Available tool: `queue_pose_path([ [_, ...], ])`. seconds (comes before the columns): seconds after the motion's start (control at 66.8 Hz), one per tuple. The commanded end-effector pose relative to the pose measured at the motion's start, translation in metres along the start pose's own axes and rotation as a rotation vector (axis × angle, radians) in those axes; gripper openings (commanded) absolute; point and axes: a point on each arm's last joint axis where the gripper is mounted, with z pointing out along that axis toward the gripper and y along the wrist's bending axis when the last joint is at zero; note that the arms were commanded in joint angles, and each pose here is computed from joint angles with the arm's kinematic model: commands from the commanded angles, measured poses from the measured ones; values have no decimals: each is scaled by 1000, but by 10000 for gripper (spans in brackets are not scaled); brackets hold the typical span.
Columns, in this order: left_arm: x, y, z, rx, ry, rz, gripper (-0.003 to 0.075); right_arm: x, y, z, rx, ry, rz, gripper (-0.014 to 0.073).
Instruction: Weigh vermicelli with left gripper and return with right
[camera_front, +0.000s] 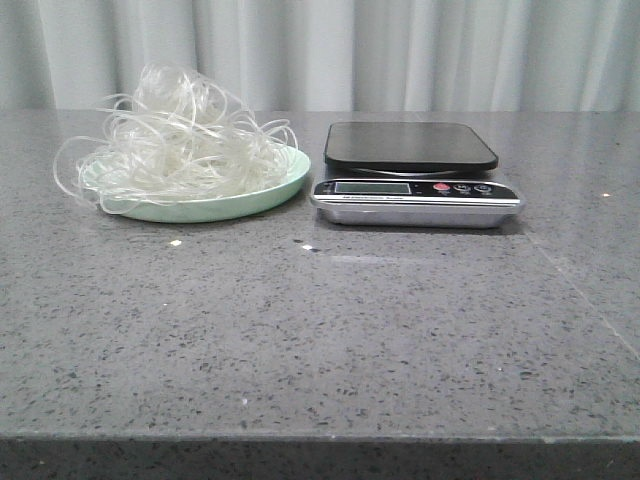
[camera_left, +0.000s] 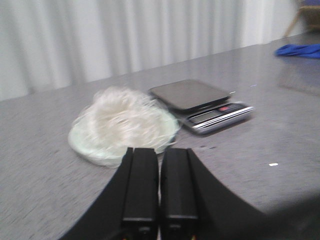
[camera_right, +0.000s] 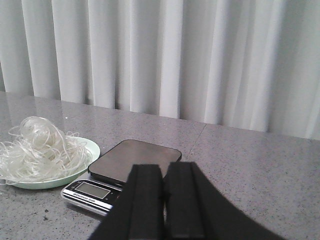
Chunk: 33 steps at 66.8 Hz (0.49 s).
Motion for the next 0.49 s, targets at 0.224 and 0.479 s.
queue_pose_path([
  [0.224,31,21,15,-429,-151,5,127,-15,-1,0,19,-97,-8,186],
  [0.479,55,30,14,-601,-134,8,127,-15,-1,0,19,-97,-8,186],
])
